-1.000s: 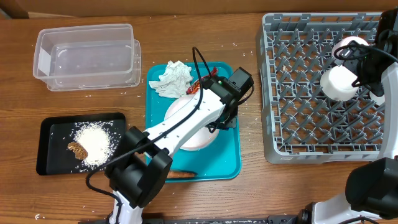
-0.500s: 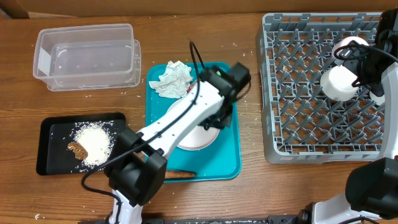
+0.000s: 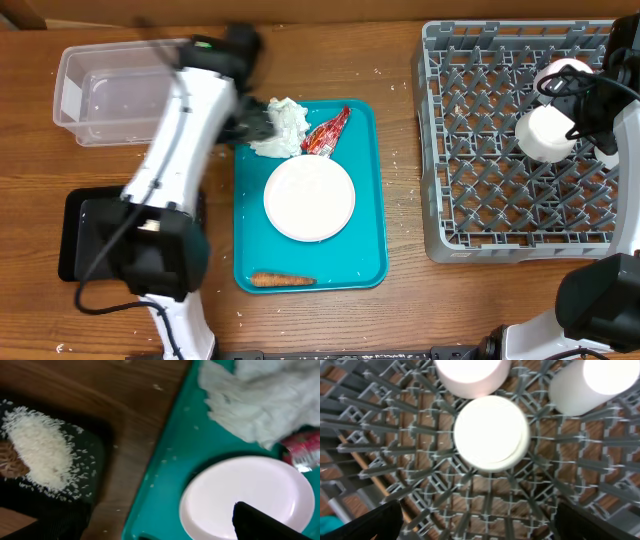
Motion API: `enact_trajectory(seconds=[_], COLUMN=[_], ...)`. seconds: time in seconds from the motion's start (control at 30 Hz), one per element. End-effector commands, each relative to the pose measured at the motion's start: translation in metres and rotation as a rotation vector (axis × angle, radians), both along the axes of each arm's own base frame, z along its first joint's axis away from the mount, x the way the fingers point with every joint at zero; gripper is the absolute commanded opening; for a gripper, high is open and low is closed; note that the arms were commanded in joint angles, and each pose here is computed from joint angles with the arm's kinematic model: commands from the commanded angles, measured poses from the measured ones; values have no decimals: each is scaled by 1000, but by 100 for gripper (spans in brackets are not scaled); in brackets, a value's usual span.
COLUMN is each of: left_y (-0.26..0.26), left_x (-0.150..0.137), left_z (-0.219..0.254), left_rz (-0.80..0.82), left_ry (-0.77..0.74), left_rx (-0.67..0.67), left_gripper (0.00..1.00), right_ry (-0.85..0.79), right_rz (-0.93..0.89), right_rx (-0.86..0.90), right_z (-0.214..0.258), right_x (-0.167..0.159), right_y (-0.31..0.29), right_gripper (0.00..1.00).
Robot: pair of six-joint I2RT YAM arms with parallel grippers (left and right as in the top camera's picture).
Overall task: Sort waste into correct bins and load items into the dishwasher
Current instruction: 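Retract the left arm and move the right gripper to the plate rim, then grasp the white plate rim with the right gripper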
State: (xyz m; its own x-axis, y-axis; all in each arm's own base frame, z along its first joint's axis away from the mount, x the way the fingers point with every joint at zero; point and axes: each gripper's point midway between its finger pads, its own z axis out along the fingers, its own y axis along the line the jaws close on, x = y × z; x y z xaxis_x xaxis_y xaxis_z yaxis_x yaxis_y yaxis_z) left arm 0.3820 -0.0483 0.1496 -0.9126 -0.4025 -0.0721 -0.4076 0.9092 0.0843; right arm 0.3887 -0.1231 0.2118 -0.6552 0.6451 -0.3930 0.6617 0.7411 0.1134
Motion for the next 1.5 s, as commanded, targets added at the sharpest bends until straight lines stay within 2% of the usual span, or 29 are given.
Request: enact_trajectory(seconds=[0.0,0.07,0.2,0.3,0.57,0.87,1.03,1.27,1.3,1.47], left_y=[36,50,72,83,92,91,91,91,91,92], left_x=[-2,-3,-4,-4,-5,-5,-5,-5,-5,-3], left_z=[19,19,19,19,19,19,19,19,19,19], left_rz=[106,145,226,263,282,281,281,281,281,281], left_ry=[-29,-23,-28,-30,-31,-30,-30,-31,-32,-38], left_rx=[-60,-59,-58,-58,-53,-54,-54,-54,-54,-54], left_gripper=[95,96,100,100,100,100,100,100,100,100], right_ry=[-70,-64,-146,-211,17,23,120,306,324,391], right_rz=[63,95,256,539,796,1086,1131,1109,1107,1102], right_rx=[143,227,511,591,298,97,80,59,59,58], right_z=[15,14,31,47,5,-45,-89,-161,-168,-193], right_x=[5,3,10,9,-18,-29,-34,-36,-37,-42], right_y=[28,44,100,147,235,350,372,366,365,362], right_gripper=[100,100,100,98,100,100,100,100,98,81])
